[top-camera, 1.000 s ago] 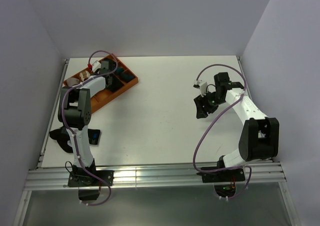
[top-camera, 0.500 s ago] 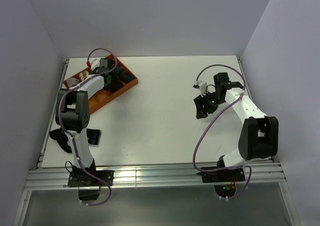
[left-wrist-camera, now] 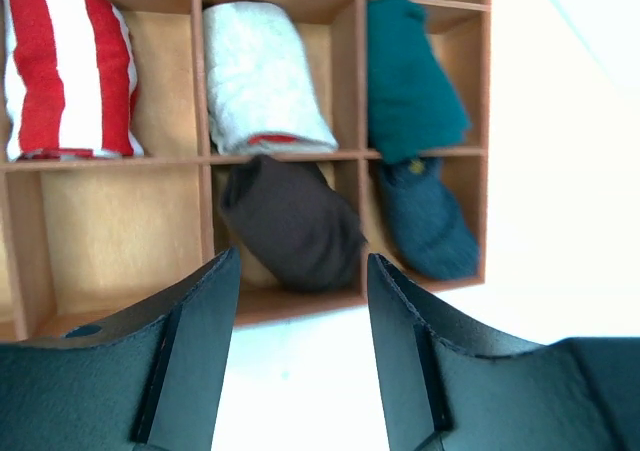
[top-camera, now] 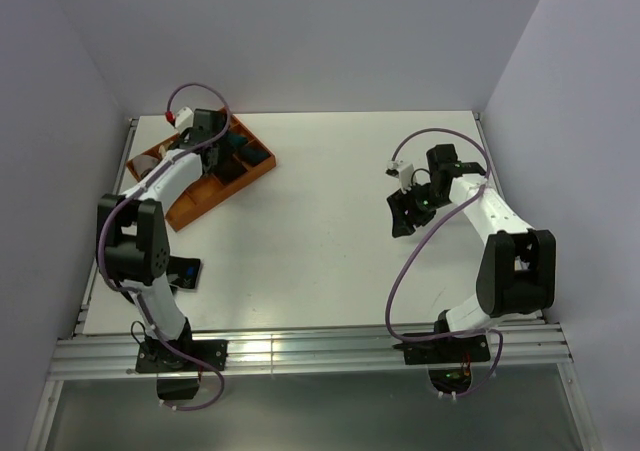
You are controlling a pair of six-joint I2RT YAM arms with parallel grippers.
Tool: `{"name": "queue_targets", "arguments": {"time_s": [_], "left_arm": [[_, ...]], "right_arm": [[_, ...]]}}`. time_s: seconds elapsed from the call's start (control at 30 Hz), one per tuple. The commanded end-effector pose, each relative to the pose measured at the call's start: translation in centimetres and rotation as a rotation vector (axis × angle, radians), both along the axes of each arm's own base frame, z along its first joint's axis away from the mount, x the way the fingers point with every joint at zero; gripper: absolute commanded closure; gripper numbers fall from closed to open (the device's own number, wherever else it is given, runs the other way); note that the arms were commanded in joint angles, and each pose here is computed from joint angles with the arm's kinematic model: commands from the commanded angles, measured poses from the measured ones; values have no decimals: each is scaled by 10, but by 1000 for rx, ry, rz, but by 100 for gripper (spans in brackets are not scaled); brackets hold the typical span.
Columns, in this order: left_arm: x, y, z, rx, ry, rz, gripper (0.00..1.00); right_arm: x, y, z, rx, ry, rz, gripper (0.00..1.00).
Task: Roll the socks
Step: Reset both arms
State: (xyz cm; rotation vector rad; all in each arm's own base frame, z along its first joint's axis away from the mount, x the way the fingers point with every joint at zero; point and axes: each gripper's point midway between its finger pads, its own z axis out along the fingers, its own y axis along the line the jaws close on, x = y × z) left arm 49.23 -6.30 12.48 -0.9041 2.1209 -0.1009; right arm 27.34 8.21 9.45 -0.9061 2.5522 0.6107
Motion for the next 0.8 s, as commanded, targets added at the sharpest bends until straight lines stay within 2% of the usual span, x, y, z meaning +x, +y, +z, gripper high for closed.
{"name": "queue_targets", "arguments": {"time_s": [0.0,0.13,0.3,0.4,0.43,0.47,0.63,0.77], "left_arm": [[-10,-19,59,-7,-129,-87,42],[-41,-61,105,-18,-232,-279,41],[-101,-127,135,-8,-315,-633,39],[-135,-164,143,-6,-349,-792,38],[-149,-172,145,4,-368,-859,25],[-163,-187,147,0,-383,-913,24],[-203,-216,140,13,-428,-1091,25],[-225,-231,141,-42,-458,-1176,23]], "right_arm": [[11,1,22,24,-84,-12,33],[10,3,40,42,-134,-24,31],[5,7,78,75,-248,-42,28],[0,8,97,93,-289,-59,25],[-4,8,108,102,-326,-65,23],[-6,9,115,109,-341,-78,18],[-15,5,152,127,-485,-154,13],[-26,0,158,125,-552,-200,9]]}}
